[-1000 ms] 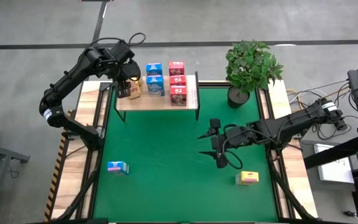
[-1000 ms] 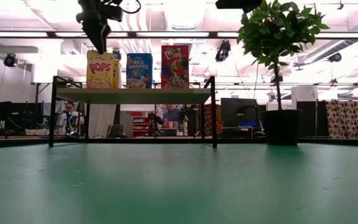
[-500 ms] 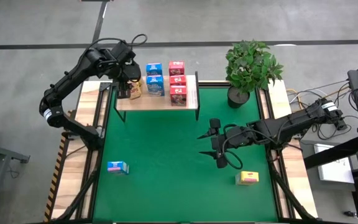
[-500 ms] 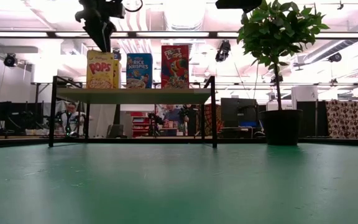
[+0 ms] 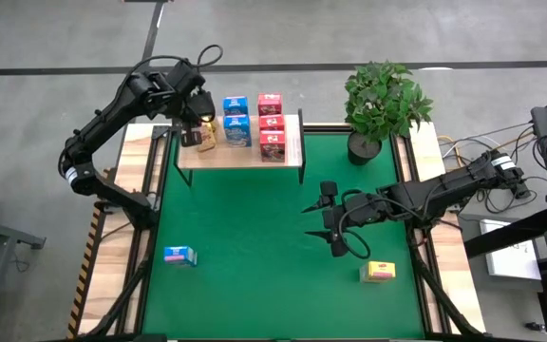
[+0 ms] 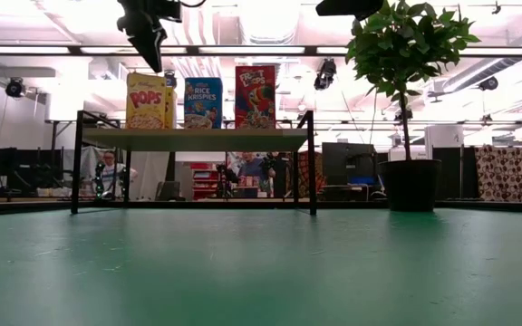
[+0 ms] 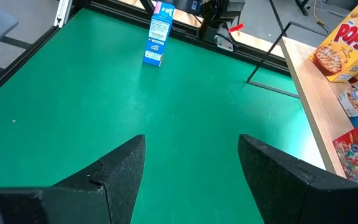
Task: Stack cereal on shelf
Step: Adjust the yellow cereal on the shelf
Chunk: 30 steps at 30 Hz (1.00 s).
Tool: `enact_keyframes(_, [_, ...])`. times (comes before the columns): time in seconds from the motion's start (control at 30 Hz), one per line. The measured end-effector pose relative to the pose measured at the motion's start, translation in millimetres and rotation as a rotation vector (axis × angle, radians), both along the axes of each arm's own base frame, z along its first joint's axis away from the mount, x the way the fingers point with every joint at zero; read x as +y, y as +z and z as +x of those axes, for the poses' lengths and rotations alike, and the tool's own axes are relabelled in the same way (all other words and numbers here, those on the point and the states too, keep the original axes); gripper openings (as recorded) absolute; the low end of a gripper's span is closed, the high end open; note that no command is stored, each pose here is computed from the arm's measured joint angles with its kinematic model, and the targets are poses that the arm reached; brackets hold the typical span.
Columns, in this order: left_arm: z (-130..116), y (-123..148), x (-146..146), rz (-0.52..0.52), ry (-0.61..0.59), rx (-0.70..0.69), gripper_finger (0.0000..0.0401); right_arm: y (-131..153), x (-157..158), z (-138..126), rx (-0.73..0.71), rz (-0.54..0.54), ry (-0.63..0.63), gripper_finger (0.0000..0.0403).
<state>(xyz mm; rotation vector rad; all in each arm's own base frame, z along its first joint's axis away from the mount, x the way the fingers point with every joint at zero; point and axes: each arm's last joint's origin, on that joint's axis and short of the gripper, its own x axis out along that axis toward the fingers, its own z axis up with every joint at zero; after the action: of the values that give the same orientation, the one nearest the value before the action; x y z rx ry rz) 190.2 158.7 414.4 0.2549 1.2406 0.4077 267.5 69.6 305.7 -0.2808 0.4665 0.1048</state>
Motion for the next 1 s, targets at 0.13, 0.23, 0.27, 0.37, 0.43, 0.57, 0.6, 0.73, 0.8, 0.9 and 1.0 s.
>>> enact_keyframes(0.13, [0.3,-0.8,0.0,-0.011,0.014,-0.01,0.0007,-0.1,0.0,0.0,0.001,-0.001,0.0,0.0247])
enact_keyframes(0.23, [1.0,-4.7,0.6,-0.021,0.016,-0.001,0.0015,-0.1,-0.1,0.0,0.001,0.001,-0.001,0.0247])
enact_keyframes(0.27, [1.7,-6.2,1.2,-0.025,0.017,0.004,0.0016,-0.2,-0.1,-0.1,0.002,0.001,-0.001,0.0247])
enact_keyframes(0.37, [3.3,-7.6,2.6,-0.027,0.017,0.007,0.0011,-0.3,-0.1,-0.1,0.003,0.001,-0.001,0.0247])
enact_keyframes(0.43, [3.4,-7.5,2.7,-0.026,0.017,0.005,0.0004,-0.3,0.0,-0.1,0.003,0.001,-0.001,0.0247])
enact_keyframes(0.57, [3.5,-7.6,2.6,-0.027,0.016,0.005,0.0001,-0.3,-0.1,-0.1,0.003,0.001,-0.001,0.0247])
enact_keyframes(0.6, [3.5,-7.8,2.4,-0.033,0.013,0.003,0.0001,-0.3,0.0,-0.1,0.003,0.001,-0.001,0.0247])
enact_keyframes(0.73, [4.8,-8.3,0.0,-0.098,-0.043,-0.036,0.0,-0.3,-0.1,-0.1,0.003,0.001,-0.001,0.0247])
enact_keyframes(0.8, [5.2,-8.5,-1.0,-0.116,-0.06,-0.045,0.0,-0.2,0.0,-0.1,0.003,0.001,-0.001,0.0247])
enact_keyframes(0.9, [5.4,-8.6,-1.4,-0.117,-0.062,-0.045,0.0,-0.2,0.0,-0.1,0.003,0.001,-0.001,0.0247])
enact_keyframes(1.0, [4.8,-8.6,-1.5,-0.115,-0.065,-0.039,0.0,-0.2,0.0,-0.1,0.003,0.001,-0.001,0.0247])
